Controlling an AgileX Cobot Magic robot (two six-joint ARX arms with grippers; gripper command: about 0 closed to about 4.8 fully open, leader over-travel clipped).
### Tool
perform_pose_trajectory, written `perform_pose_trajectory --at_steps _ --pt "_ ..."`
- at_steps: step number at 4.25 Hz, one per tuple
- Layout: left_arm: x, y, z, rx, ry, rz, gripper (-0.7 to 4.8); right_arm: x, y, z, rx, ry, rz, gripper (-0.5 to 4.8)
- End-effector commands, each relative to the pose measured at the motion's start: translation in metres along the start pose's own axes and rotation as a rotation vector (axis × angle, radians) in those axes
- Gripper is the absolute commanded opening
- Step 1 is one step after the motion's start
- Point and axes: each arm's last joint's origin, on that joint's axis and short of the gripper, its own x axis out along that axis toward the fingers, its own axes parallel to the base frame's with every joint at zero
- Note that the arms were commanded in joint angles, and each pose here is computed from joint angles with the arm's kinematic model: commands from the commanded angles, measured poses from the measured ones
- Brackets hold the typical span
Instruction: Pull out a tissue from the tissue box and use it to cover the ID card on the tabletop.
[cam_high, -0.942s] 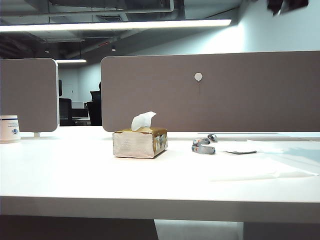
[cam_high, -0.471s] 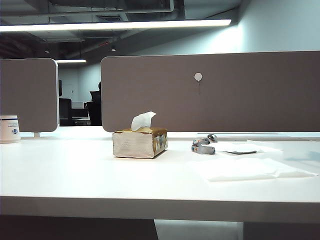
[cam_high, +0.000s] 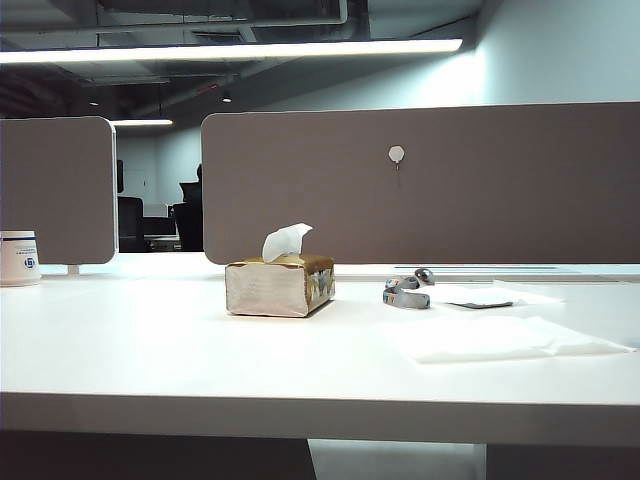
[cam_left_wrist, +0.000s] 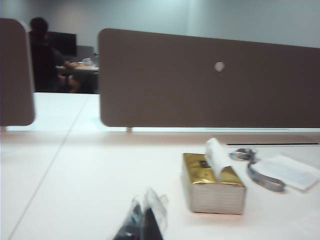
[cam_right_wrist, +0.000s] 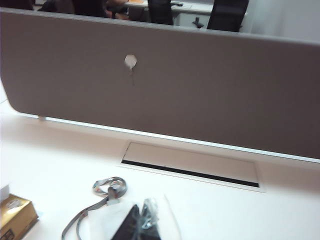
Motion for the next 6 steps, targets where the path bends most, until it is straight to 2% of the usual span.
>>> perform_pose_trajectory --at_steps 1,2,3,4,5,6 --pt "0.000 0.002 -0.002 -0.009 0.019 0.059 -0.06 -0.062 -0.018 -0.119 -0.013 -0.273 0.094 -0.04" --pt "0.000 0.001 -0.002 -0.009 0.019 0.050 -0.06 -0.116 -0.028 -0.124 0.002 -0.240 0.049 -0.05" --pt "0.000 0.002 -0.002 -0.009 0.020 0.050 -0.06 -0.150 -0.006 -0.139 0.091 -0.214 0.126 -0.05" --pt "0.000 0.001 -0.002 -0.009 0.019 0.050 -0.06 -0.159 -0.002 -0.148 0.115 -0.248 0.114 -0.05" --pt "0.000 0.001 -0.002 -0.036 0.021 0.050 -0.06 -0.148 -0.005 -0.167 0.165 -0.196 0.072 -0.05" --pt "0.000 0.001 -0.002 -0.036 0.022 0.050 -0.06 -0.142 -0.006 -0.176 0.170 -0.208 0.055 -0.05"
